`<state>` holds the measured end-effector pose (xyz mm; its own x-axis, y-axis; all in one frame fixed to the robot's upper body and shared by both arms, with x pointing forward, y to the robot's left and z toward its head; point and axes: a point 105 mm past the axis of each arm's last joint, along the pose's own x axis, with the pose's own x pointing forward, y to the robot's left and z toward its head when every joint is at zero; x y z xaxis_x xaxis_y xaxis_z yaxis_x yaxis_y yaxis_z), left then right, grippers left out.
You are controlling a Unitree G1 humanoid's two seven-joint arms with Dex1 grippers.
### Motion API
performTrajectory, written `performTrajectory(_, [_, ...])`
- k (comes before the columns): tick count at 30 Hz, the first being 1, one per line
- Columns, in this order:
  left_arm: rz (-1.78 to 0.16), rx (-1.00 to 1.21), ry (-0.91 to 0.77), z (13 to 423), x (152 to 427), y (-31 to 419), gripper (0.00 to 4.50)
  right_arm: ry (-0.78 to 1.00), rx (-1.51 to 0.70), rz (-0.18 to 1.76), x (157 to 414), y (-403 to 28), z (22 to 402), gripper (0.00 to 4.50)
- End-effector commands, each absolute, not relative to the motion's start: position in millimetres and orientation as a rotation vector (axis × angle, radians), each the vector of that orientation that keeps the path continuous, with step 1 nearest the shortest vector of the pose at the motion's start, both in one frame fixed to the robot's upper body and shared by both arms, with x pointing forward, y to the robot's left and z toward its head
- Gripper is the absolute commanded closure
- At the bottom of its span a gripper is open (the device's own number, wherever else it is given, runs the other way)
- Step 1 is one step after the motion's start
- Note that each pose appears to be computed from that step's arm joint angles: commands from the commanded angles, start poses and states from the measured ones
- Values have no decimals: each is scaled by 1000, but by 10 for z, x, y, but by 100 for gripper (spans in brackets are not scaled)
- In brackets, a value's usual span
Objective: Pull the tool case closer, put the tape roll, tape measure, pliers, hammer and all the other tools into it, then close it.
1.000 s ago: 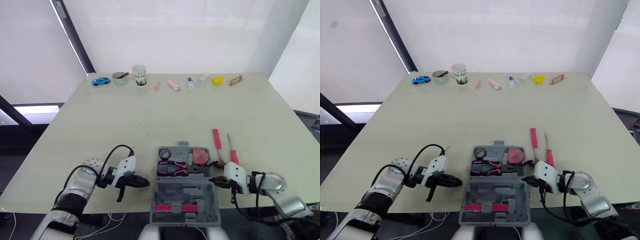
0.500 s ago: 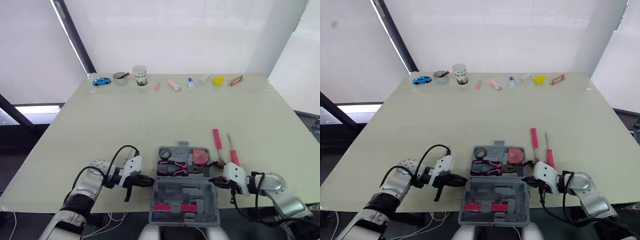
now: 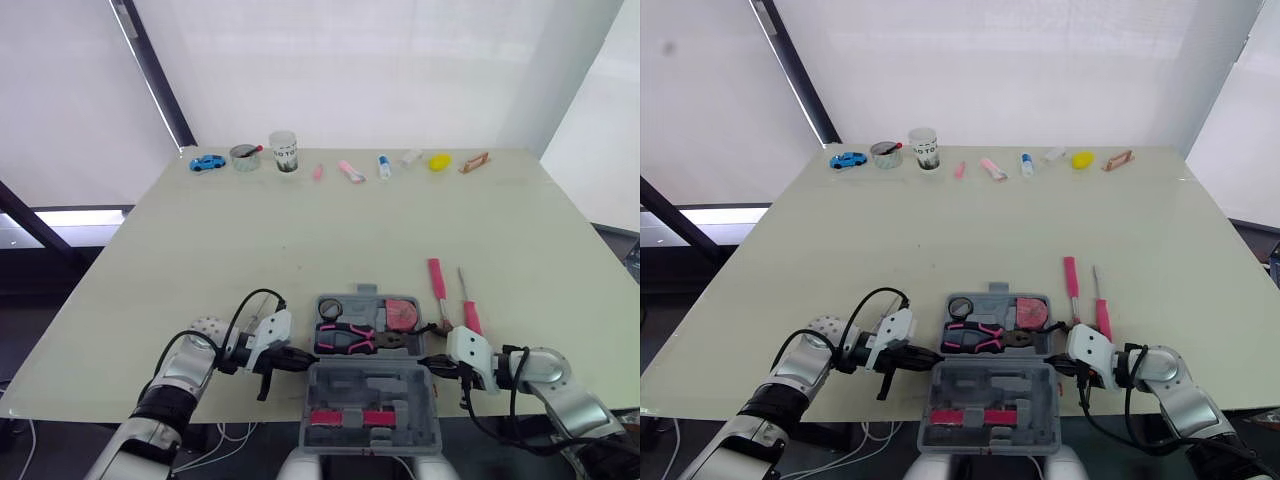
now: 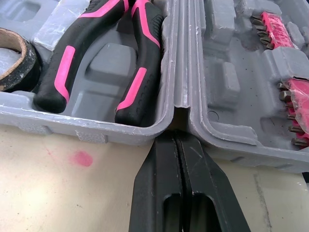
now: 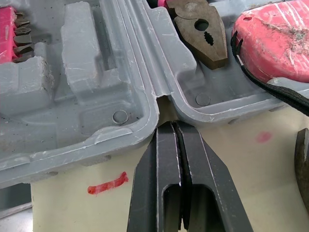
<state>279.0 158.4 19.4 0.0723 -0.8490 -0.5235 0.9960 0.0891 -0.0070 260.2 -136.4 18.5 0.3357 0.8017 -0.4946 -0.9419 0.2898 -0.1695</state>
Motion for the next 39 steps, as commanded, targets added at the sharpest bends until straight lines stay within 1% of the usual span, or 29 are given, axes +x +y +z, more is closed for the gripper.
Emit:
performTrajectory(1, [-1463, 411, 461, 152, 2777, 1499, 446, 279, -473, 1227, 2610, -1239, 281, 450])
performTrajectory(6, [-1435, 404, 438, 214, 2830, 1518, 446, 256, -445, 1222, 2663, -1194, 335, 450])
performTrajectory(12, [-1435, 403, 427, 244, 2870, 1473, 446, 251, -470, 1202, 2784, -1205, 348, 450])
performTrajectory(21, [-1400, 434, 406, 321, 3074, 1418, 446, 227, -488, 1144, 2985, -1267, 421, 450])
performTrajectory(27, [-1387, 444, 396, 341, 3174, 1382, 446, 218, -489, 1127, 3042, -1266, 436, 450])
performTrajectory(39, [-1344, 452, 385, 337, 3272, 1374, 446, 182, -510, 1082, 3154, -1264, 475, 450])
